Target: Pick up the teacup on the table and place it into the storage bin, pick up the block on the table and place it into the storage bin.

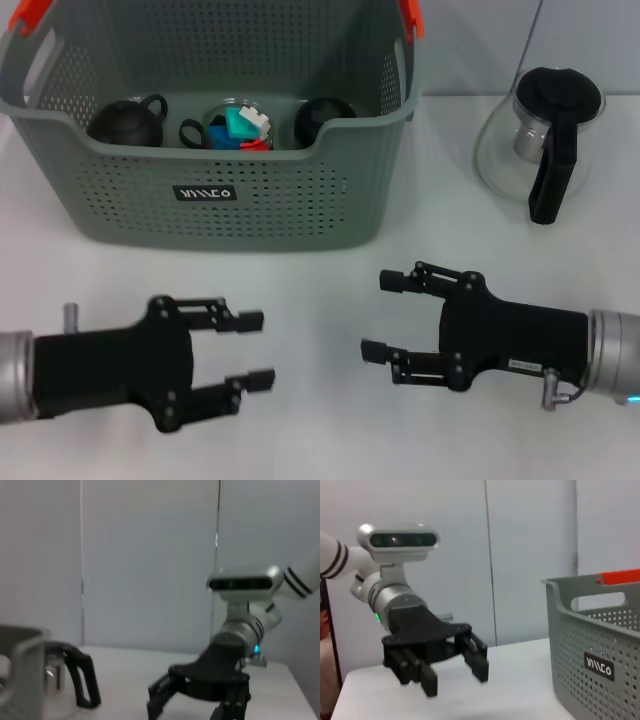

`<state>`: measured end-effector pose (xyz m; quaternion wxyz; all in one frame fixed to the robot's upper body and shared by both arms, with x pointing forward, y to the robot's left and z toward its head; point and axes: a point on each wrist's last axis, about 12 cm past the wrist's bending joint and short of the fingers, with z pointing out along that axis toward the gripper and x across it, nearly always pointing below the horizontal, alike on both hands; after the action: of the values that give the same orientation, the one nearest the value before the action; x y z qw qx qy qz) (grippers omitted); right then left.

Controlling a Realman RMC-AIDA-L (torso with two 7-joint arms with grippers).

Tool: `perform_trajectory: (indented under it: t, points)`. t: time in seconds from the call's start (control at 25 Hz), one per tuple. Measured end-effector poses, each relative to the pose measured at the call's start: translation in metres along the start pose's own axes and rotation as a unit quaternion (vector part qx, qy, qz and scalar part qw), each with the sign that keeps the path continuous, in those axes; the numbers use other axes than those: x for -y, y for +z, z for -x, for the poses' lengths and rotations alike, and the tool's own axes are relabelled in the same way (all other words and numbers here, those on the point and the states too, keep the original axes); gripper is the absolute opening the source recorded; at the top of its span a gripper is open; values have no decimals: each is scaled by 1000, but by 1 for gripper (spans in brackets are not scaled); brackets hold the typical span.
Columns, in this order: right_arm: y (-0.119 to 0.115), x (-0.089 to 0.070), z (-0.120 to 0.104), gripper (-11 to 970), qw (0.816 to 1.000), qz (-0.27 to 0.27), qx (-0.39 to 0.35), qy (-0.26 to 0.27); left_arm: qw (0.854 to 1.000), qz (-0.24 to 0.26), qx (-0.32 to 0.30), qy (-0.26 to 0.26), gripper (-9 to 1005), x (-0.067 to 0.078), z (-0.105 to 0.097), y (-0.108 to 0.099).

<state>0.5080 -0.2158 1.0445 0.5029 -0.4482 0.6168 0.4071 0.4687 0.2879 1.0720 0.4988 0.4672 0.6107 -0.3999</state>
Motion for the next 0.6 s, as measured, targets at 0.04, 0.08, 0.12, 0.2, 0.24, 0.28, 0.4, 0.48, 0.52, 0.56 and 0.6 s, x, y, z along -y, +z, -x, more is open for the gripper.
perform_trajectory:
  t: [0.04,0.08,0.12,0.2,0.24,0.28,0.4,0.48,0.52,0.56,0.6]
  points:
    - [-1,-1,-1,707,1000,0,1,-4,1000,-7,-9,-3,532,0,-2,3]
    - [-1,-1,-1,747,1000,0,2,-6,1000,-13,-17,-5,532,-1,-4,5]
    - [-1,-1,-1,786,1000,1,3,-7,999,-19,-26,-6,532,-2,-5,7]
    - [-2,-1,-1,835,1000,1,2,-7,999,-23,-37,-3,533,-2,-7,9]
    - [-2,-1,0,844,1000,2,2,-6,999,-24,-39,2,533,-3,-8,9]
    - [-2,-2,0,853,1000,3,3,-6,999,-23,-40,7,533,-3,-8,9]
    - [-2,-4,0,879,1000,10,5,-7,999,-10,-40,12,545,-5,-9,8]
    - [-3,-5,0,897,1000,15,6,-6,999,2,-42,2,554,-8,-9,6]
    - [-3,-6,0,897,1000,16,7,-5,999,11,-44,-14,558,-11,-9,6]
    - [-3,-6,0,897,1000,16,8,-4,998,18,-47,-30,562,-13,-8,5]
    - [-3,-6,0,897,1000,15,8,-3,998,21,-49,-38,566,-15,-8,5]
